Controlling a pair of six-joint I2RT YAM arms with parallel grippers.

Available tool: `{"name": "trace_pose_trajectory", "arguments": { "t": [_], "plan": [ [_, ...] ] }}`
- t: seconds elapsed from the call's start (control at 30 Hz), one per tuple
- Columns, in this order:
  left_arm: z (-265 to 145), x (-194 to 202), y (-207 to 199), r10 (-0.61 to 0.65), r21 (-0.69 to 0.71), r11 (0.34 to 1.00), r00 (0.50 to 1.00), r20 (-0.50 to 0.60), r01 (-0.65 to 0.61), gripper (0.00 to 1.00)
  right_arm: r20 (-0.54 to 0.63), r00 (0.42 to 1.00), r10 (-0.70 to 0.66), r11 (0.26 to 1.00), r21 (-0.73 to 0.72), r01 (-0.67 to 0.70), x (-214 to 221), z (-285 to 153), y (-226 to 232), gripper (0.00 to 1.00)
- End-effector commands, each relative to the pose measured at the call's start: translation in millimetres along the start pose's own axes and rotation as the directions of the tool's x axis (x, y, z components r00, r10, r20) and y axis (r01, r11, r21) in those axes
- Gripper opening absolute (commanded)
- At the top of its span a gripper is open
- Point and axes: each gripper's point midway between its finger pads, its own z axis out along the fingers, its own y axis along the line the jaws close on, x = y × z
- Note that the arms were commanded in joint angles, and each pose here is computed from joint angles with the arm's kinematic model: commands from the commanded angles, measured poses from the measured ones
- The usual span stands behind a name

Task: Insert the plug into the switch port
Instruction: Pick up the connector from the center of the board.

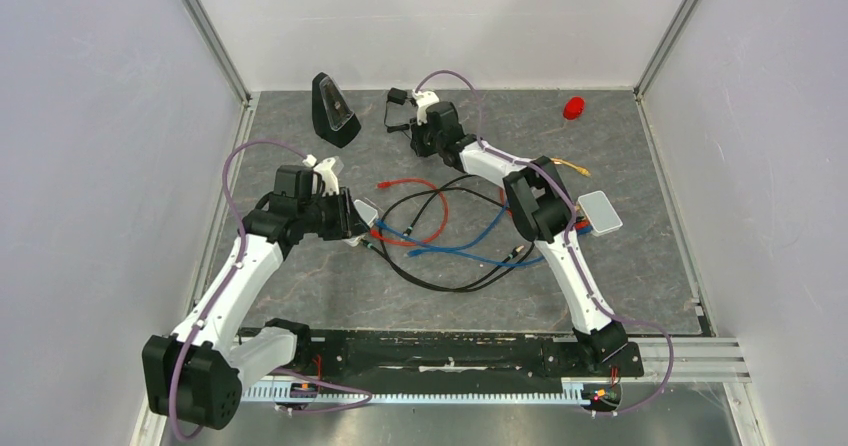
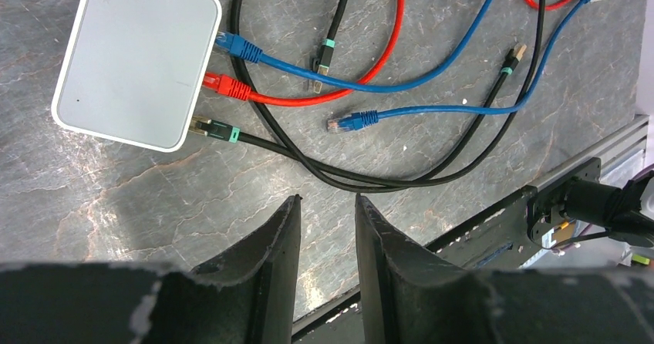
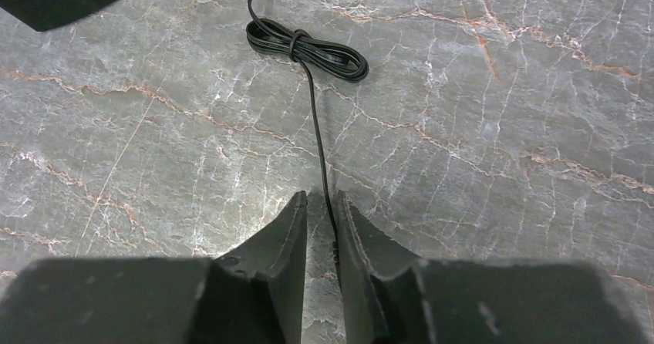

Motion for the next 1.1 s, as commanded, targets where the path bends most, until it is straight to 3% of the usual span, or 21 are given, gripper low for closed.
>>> {"name": "trace_pose_trajectory", "arguments": {
  "t": [0.0,0.3,0.53,0.77,0.93,1.07],
  "plan": [
    [-3.3,-5.6,-4.6,0.066,0.019,0.998,0.997,0.038,-0.067,0.38,-0.115,0.993,-0.015,0.999,0.033,0.019,35.3,-3.8,6.6,0.2],
    [-7.4,-8.2,-1.7,0.072,-0.007,0.997,0.995,0.066,-0.071,0.41,-0.249,0.963,-0.101,0.967,0.204,0.154,58.8,-43.1,-7.0,0.0],
    [-8.3,-9.0,0.6,0.068,-0.024,0.997,0.995,0.075,-0.067,0.43,-0.322,0.946,-0.044,0.982,0.158,0.1,88.3,-73.8,6.5,0.0],
    [-1.4,-12.5,0.5,0.009,-0.017,1.0,0.996,0.084,-0.007,0.49,-0.129,0.967,0.221,0.975,0.066,-0.213,55.7,-91.1,45.2,0.0],
    [16.4,-18.4,-12.3,-0.099,0.075,0.993,0.993,0.07,0.093,0.49,0.057,0.921,0.385,0.92,-0.108,-0.378,0.8,-106.0,68.7,0.0],
    [30.4,-31.6,-13.0,-0.114,0.093,0.99,0.99,0.08,0.106,0.49,0.118,0.882,0.455,0.882,-0.194,-0.429,-20.7,-116.3,79.1,0.0]
  ]
}}
